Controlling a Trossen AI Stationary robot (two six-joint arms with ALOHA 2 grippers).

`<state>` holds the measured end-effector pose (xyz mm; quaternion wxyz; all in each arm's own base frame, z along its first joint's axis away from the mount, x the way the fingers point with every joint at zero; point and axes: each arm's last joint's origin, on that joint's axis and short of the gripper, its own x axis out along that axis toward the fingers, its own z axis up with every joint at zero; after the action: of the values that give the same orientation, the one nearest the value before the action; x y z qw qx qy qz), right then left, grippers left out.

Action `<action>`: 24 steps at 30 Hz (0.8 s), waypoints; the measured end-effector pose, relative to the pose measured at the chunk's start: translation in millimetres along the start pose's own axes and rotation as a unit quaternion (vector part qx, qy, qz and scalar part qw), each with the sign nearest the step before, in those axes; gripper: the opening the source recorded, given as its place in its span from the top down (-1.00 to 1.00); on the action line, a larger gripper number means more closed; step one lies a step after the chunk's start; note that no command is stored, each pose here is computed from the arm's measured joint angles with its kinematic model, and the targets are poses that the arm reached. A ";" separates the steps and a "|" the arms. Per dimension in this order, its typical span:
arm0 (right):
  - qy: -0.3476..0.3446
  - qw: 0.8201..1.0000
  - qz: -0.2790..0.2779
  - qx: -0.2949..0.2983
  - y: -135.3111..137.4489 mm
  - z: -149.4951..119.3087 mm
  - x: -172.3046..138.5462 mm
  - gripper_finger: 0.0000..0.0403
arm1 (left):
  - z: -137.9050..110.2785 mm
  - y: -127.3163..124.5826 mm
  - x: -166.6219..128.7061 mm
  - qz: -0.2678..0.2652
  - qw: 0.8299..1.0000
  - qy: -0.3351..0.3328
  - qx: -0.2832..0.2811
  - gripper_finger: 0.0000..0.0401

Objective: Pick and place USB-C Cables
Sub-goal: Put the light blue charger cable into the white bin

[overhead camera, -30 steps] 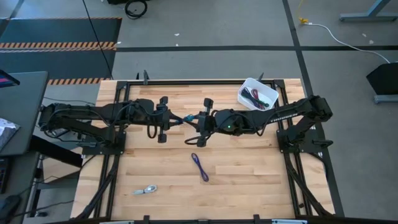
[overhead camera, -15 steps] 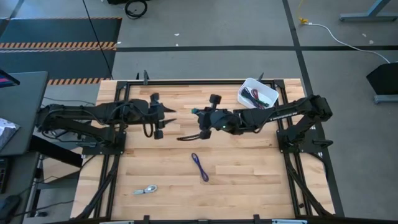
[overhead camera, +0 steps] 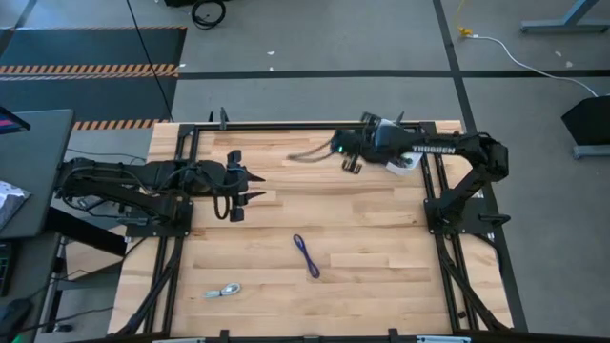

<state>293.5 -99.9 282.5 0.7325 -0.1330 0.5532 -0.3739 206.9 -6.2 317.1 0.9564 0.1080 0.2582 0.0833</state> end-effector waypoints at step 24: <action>0.246 0.956 0.088 0.136 -83.9 -60.0 57.3 0.93 | 3.9 -37.1 -12.6 -0.081 0.996 -0.021 0.010 0.20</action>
<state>211.6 -184.1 271.7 0.6149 0.1131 0.6693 -0.4013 201.9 -45.3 317.1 0.9641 0.0978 0.2470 0.0010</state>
